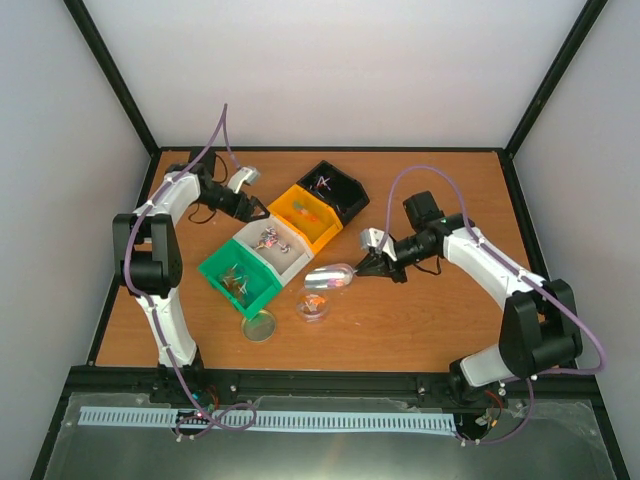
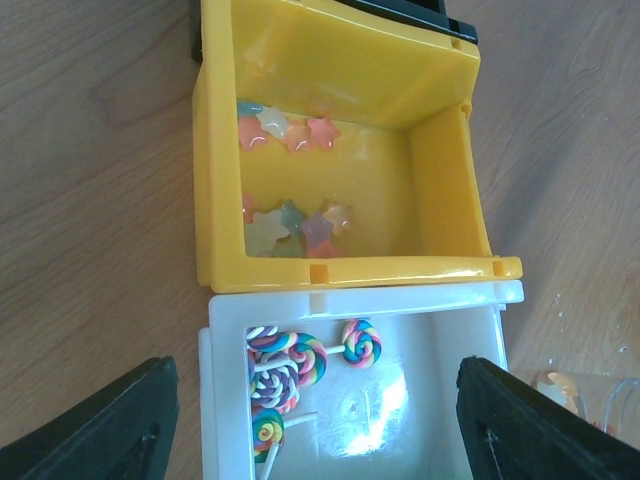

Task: Pack the candies

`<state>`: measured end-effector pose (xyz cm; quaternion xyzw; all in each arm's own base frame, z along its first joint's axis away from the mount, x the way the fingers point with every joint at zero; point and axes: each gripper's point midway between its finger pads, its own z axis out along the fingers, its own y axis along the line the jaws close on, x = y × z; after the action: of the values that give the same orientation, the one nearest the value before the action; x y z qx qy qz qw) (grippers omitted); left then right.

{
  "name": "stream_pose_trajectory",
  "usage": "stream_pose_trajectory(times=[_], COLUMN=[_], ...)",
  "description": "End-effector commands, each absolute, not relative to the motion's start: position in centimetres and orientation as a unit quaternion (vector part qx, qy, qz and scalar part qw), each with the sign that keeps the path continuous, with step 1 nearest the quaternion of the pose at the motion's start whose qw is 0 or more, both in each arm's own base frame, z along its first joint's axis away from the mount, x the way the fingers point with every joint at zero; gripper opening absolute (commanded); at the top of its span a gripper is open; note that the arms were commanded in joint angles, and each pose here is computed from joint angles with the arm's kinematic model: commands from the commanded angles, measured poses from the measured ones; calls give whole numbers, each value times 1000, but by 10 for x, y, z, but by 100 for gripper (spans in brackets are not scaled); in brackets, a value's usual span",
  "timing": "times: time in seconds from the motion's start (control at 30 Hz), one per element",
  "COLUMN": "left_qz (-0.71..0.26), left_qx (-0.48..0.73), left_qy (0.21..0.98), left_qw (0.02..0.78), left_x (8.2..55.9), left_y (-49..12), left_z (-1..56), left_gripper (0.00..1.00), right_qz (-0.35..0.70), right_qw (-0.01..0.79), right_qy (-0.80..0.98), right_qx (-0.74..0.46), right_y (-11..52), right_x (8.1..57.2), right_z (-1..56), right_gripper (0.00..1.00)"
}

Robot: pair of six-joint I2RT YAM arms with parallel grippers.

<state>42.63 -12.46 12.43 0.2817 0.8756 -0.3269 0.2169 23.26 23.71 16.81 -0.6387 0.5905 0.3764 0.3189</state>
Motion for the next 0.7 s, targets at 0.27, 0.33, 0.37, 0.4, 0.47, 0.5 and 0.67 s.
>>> stream_pose_trajectory(times=[0.27,0.33,0.37,0.4,0.47,0.5,0.67], left_qz=[-334,-336,-337,-338,-341,-342,-343], left_qx=[284,282,281,281,279,278,277], left_qy=[865,864,865,864,864,864,864], left_qw=[245,245,244,244,243,243,242], left_x=[427,428,428,428,428,428,429], left_y=[-127,-127,-127,-128,-129,-129,-129], left_z=[143,143,142,142,142,141,139], left_gripper=[78,78,78,78,78,78,78], right_qz=[290,281,278,273,263,258,230], right_qw=[265,260,258,256,251,250,236], right_qy=[606,610,614,616,620,621,626], right_qx=[-692,-694,-693,-693,-695,-697,-707], right_y=[221,222,222,223,223,223,225], right_x=[214,214,214,214,215,214,213], right_z=[159,159,158,158,158,158,158], right_gripper=[3,3,3,3,3,3,3])
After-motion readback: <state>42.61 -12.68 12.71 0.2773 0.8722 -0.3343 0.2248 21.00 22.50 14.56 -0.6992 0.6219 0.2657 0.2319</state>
